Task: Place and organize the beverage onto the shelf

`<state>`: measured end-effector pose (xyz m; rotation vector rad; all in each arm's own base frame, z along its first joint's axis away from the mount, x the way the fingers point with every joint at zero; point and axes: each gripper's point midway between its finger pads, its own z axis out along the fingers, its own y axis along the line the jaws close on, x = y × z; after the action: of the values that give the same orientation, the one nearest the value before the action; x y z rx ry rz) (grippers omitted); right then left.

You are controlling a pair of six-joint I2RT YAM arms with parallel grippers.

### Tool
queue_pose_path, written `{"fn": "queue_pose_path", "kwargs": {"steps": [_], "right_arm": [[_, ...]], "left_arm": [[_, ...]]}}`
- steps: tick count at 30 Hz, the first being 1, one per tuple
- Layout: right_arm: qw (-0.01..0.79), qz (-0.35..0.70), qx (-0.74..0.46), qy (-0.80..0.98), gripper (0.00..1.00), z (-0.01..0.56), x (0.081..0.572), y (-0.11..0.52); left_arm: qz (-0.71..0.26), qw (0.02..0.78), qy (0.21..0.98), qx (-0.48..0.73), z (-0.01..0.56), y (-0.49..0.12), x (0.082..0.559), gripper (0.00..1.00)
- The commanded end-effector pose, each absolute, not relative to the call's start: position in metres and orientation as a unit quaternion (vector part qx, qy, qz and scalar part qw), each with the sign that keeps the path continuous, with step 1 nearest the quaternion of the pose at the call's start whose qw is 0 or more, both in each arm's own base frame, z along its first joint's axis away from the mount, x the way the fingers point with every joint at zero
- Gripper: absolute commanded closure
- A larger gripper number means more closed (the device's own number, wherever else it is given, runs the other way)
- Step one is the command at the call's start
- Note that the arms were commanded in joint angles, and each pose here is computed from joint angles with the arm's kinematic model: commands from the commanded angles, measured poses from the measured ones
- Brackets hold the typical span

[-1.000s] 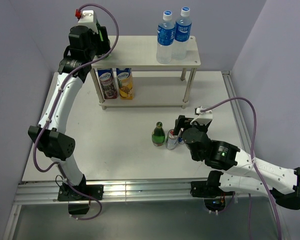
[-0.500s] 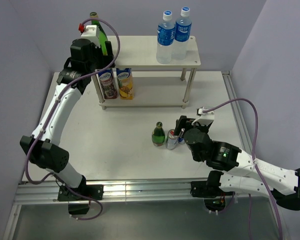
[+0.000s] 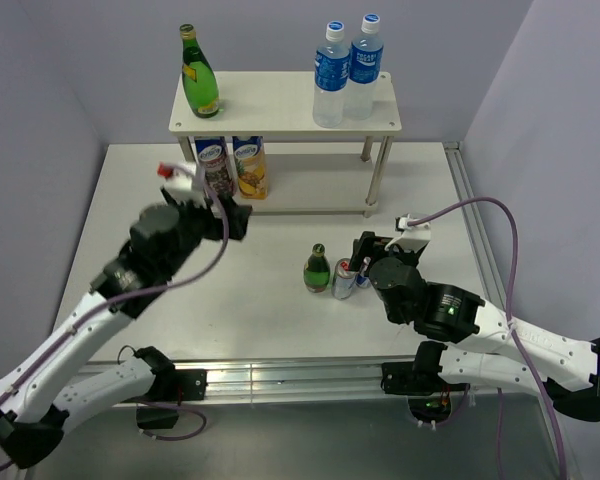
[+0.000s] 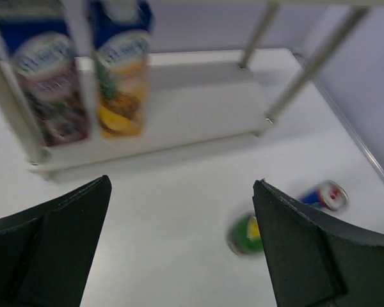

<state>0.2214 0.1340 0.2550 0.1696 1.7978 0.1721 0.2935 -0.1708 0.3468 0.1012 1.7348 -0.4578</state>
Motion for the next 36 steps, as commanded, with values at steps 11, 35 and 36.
{"fn": "queue_pose_path", "kwargs": {"steps": [11,35,36], "right_arm": [[0.622,0.059,0.093,0.775,0.16,0.26,0.224,0.128],[0.62,0.048,0.097,0.777,0.15,0.251,0.221,0.119],[0.62,0.047,0.097,0.777,0.15,0.25,0.221,0.119]], "left_arm": [[-0.395,0.535,0.74,0.1,0.185,-0.287,0.178,0.01],[-0.256,0.584,0.762,0.113,0.115,-0.383,0.24,0.01],[-0.26,0.585,0.76,0.113,0.117,-0.388,0.243,0.01]]}}
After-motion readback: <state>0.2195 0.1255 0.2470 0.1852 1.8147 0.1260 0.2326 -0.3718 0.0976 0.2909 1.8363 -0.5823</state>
